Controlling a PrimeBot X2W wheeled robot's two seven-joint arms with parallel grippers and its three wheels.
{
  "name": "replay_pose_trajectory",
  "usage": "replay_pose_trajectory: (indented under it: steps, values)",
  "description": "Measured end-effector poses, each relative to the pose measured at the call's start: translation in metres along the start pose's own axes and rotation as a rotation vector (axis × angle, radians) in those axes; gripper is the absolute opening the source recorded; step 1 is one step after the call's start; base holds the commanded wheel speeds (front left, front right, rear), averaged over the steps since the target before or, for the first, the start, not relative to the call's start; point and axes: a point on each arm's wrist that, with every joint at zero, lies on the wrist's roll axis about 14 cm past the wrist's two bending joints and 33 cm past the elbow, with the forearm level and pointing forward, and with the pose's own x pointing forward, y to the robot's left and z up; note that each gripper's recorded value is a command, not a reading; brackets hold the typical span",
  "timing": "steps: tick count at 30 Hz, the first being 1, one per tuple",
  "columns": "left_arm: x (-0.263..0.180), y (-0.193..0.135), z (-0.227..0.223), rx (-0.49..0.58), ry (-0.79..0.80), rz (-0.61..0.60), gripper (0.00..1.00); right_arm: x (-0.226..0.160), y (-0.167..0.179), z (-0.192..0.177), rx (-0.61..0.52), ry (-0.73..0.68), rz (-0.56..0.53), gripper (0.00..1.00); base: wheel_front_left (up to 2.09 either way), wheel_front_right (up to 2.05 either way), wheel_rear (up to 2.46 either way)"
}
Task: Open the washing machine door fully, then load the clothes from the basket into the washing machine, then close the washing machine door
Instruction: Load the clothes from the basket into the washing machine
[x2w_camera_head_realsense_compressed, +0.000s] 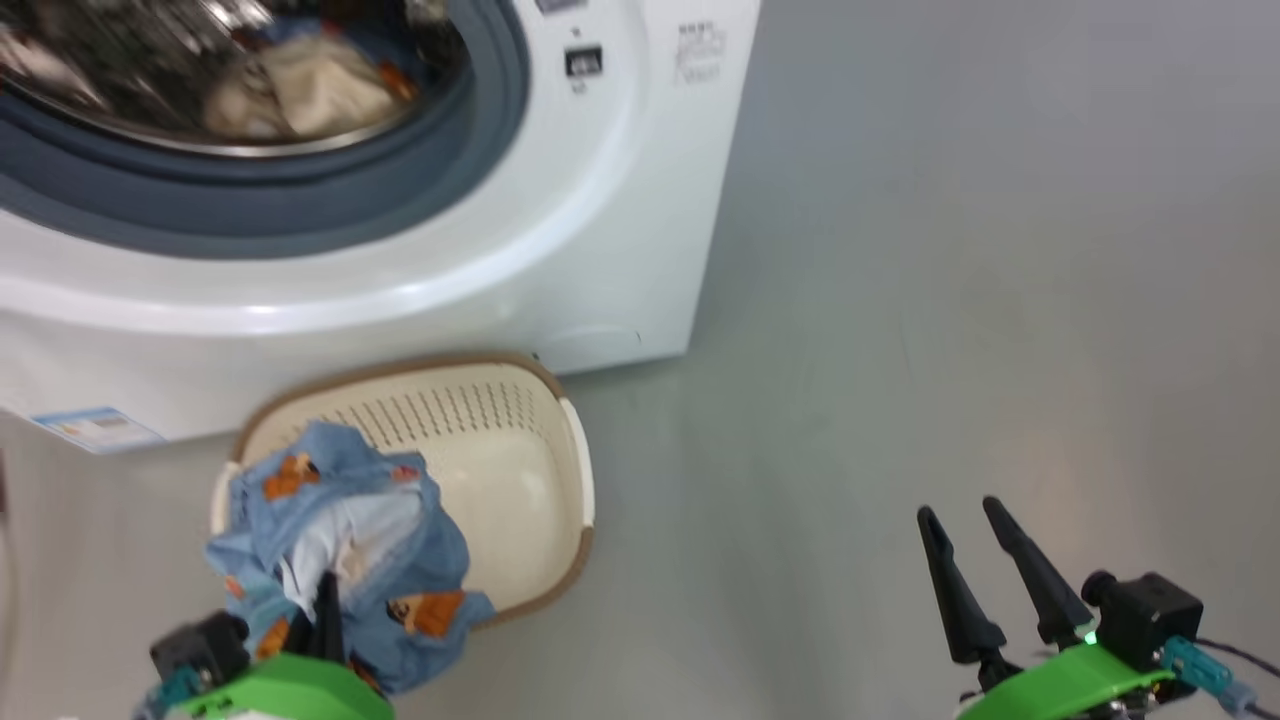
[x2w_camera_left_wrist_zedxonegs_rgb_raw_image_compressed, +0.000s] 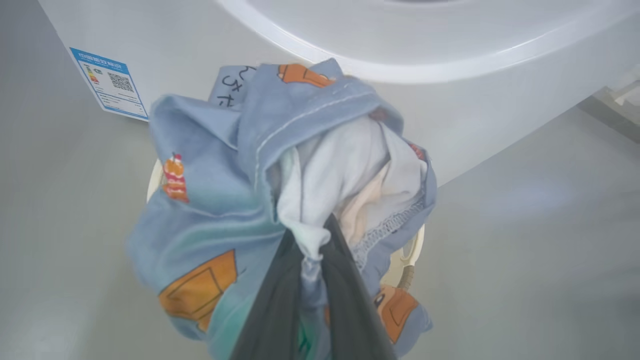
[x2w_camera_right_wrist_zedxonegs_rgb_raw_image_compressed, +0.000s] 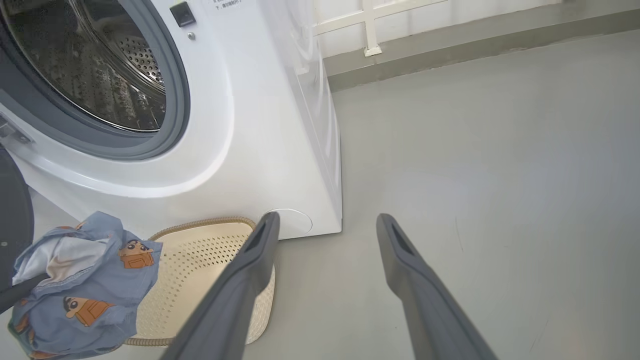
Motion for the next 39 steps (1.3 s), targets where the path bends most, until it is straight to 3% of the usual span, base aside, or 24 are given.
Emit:
replay_pose_trajectory:
  steps: [18,27,39]
  values:
    - [-0.109,-0.017,0.062,0.012,-0.308,-0.043,0.0,-0.052,0.021,0.018,-0.009,-0.075,0.071,1.0,0.0,0.0,0.0]
    - [-0.146,-0.019,0.074,0.022,-0.399,-0.043,0.0,-0.057,0.028,0.036,-0.016,-0.14,0.093,1.0,0.0,0.0,0.0]
    - [-0.168,-0.018,0.083,0.046,-0.46,-0.033,0.0,-0.061,0.034,0.031,-0.017,-0.125,0.11,1.0,0.0,0.0,0.0]
